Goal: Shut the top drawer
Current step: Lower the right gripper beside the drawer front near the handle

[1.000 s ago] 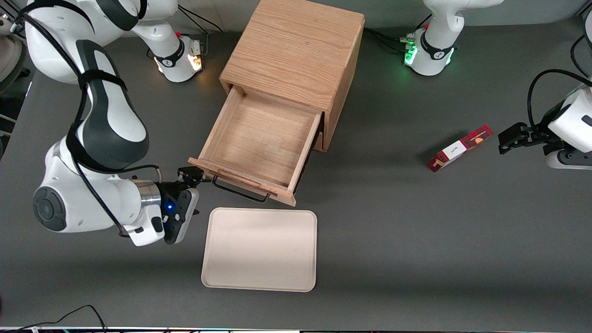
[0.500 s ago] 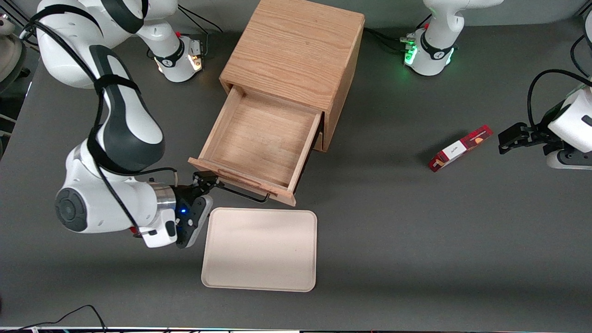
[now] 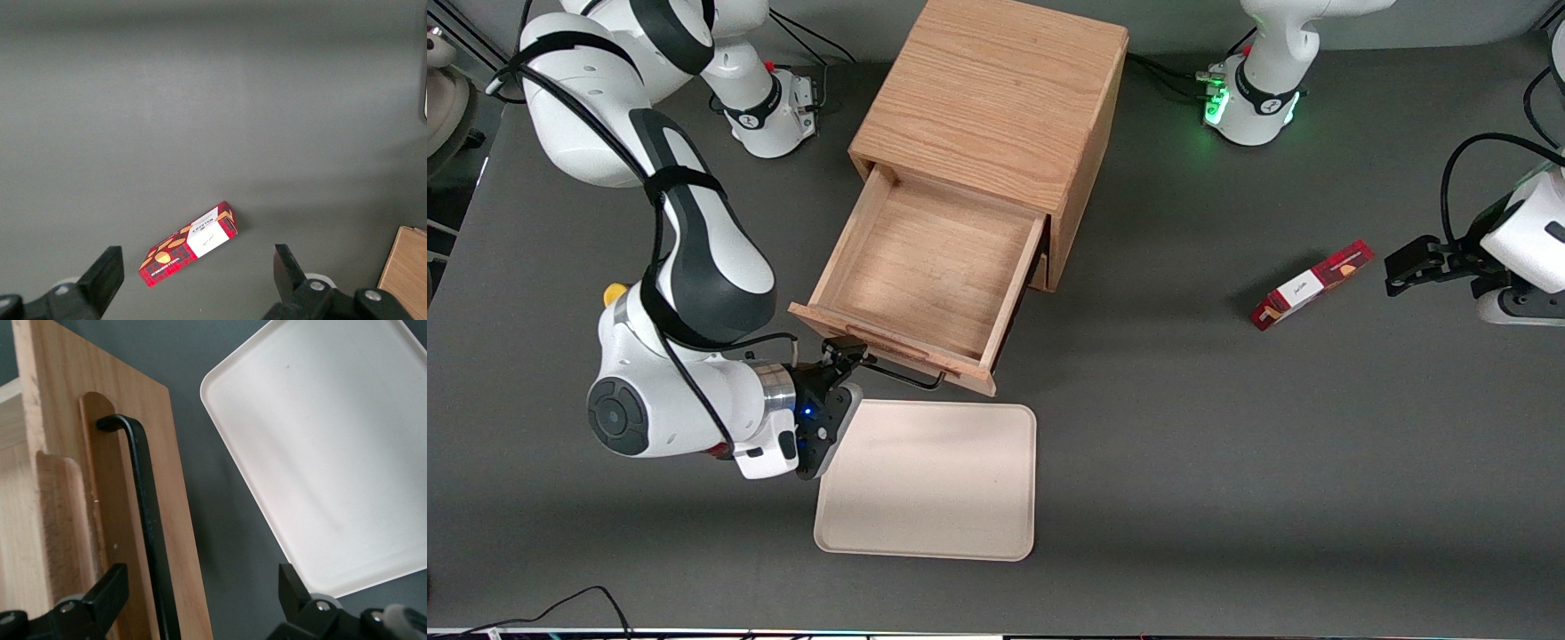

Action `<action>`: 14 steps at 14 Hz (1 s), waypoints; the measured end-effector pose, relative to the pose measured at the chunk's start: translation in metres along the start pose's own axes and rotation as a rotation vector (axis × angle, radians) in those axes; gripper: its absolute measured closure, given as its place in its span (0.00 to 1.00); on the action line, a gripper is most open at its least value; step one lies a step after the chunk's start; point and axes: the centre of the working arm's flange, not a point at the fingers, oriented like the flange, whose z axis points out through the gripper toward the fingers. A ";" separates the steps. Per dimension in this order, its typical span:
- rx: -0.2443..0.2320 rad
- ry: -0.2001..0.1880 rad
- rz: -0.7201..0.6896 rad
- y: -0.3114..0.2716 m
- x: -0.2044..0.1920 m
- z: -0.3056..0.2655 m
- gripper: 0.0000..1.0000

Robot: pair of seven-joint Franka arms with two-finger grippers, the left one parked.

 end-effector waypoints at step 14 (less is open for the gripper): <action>-0.027 -0.046 -0.004 -0.006 0.011 0.029 0.00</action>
